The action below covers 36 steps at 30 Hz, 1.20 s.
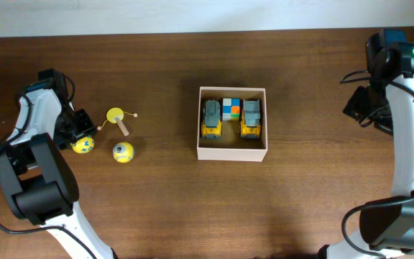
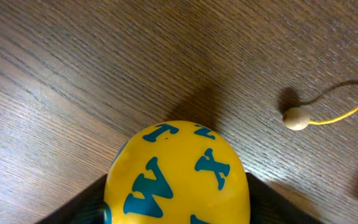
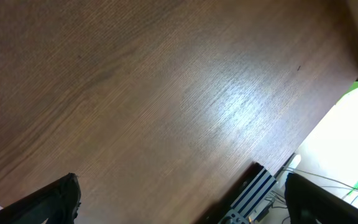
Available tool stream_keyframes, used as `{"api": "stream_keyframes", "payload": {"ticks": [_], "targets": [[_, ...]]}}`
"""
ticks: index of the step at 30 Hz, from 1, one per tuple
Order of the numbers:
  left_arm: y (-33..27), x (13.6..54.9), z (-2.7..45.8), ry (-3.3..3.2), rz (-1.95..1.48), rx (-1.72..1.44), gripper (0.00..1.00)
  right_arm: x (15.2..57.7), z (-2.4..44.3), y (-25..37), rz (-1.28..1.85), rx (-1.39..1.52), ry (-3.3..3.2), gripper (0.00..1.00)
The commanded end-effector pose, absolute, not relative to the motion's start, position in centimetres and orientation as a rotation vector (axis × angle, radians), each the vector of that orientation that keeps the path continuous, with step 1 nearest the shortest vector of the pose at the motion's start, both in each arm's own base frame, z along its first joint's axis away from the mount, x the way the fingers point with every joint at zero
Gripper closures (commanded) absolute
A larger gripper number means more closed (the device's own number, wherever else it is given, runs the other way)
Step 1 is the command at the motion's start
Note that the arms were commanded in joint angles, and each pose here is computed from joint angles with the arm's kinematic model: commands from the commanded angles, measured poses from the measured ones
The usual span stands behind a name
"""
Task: Pack container
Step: 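Lower the left gripper and grasp the yellow lettered ball, then lift the ball and carry it right over the pink box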
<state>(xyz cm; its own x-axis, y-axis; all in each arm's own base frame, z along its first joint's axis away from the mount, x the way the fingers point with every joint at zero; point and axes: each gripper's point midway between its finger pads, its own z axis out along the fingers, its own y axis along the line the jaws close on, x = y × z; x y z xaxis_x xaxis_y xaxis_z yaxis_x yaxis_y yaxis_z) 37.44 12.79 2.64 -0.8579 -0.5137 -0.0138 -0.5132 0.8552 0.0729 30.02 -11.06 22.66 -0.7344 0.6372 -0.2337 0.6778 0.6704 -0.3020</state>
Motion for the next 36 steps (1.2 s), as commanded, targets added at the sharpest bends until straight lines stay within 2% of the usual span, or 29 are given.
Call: {"api": "stream_keyframes", "payload": {"ticks": [1,5,14,21,26,36], "targets": [[12.6,37.9,2.5,-3.024,-0.074,0.833,0.44,30.0,22.9,-11.3,-0.57,1.112,2.754,0.01],[12.3,37.7,2.5,-3.014,-0.05,0.831,0.52,30.0,22.9,-11.3,-0.57,1.112,2.754,0.01],[9.8,38.1,2.7,-3.002,0.173,0.829,0.51,30.0,22.9,-11.3,-0.57,1.112,2.754,0.01],[9.6,38.0,4.4,-2.993,0.184,0.777,0.51,30.0,22.9,-11.3,-0.57,1.113,2.754,0.01],[8.9,39.1,7.2,-3.038,0.277,0.671,0.52,30.0,22.9,-11.3,-0.57,1.112,2.755,0.01],[2.8,43.0,15.6,-3.184,0.84,0.258,0.52,30.0,22.9,-11.3,-0.57,1.112,2.754,0.01]]}}
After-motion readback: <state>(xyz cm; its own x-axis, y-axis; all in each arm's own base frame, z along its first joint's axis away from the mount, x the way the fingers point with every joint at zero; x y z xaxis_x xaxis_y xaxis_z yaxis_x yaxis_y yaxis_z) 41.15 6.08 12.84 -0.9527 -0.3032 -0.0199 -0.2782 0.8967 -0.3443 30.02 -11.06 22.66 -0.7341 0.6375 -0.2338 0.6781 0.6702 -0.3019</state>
